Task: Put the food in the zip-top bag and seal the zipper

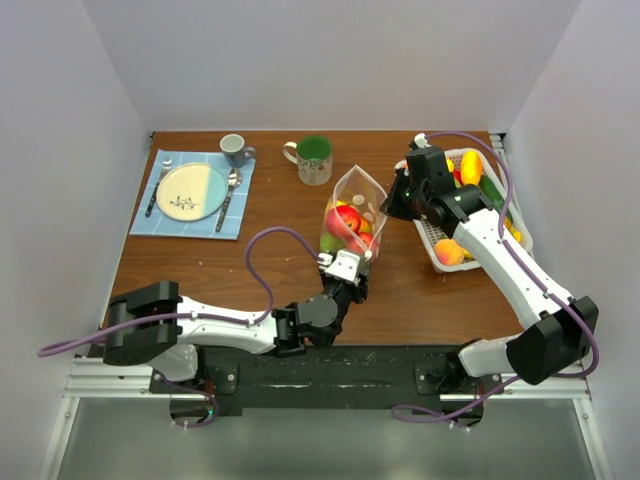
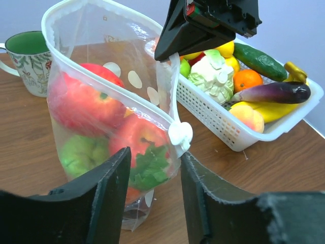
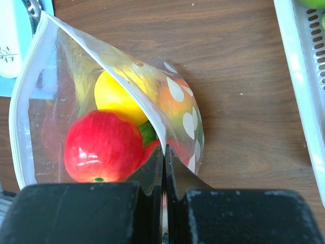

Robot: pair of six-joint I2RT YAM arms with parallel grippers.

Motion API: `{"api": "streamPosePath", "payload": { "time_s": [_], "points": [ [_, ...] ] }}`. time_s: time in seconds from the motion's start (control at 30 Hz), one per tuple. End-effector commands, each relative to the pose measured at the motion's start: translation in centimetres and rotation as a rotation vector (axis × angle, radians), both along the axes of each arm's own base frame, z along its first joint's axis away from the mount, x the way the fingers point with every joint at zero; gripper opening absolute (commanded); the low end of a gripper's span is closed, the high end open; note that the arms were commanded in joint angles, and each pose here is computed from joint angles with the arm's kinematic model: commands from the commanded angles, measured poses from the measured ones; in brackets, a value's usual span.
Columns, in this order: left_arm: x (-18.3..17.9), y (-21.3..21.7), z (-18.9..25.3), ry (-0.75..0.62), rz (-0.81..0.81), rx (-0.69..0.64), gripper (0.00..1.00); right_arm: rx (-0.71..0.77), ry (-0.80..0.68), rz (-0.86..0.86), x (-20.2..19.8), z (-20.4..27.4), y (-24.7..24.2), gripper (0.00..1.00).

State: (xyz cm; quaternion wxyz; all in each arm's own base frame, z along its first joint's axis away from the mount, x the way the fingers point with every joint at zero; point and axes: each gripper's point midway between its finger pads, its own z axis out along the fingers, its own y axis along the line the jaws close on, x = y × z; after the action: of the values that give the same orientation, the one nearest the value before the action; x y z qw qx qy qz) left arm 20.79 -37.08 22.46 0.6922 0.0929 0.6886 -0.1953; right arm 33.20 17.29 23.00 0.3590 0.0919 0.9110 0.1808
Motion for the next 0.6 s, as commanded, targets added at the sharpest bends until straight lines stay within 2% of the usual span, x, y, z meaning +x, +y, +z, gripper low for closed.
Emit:
{"api": "streamPosePath", "payload": {
  "time_s": [0.0,0.3,0.4,0.43,0.5,0.57],
  "points": [
    [0.4,0.1,1.9,-0.019,0.055,-0.083,0.46,0.036,-0.029,0.002,-0.2,1.8,0.1,0.0],
    [0.3,1.0,2.0,-0.049,0.052,-0.091,0.28,0.032,-0.024,0.002,-0.2,1.9,0.1,0.01],
    [0.2,1.4,2.6,-0.065,0.046,-0.099,0.1,0.029,-0.027,0.001,-0.3,2.0,0.0,0.01],
    [0.2,1.6,2.8,-0.07,0.044,-0.104,0.0,0.029,-0.027,0.001,-0.4,2.1,0.0,0.01],
    [0.1,2.0,3.0,-0.079,0.038,-0.107,0.0,0.033,-0.035,0.005,-0.6,2.4,-0.1,0.02],
    [-0.2,2.9,3.3,-0.1,0.018,-0.095,0.0,0.039,-0.045,0.02,-0.8,2.6,0.1,0.1]
  ]
}}
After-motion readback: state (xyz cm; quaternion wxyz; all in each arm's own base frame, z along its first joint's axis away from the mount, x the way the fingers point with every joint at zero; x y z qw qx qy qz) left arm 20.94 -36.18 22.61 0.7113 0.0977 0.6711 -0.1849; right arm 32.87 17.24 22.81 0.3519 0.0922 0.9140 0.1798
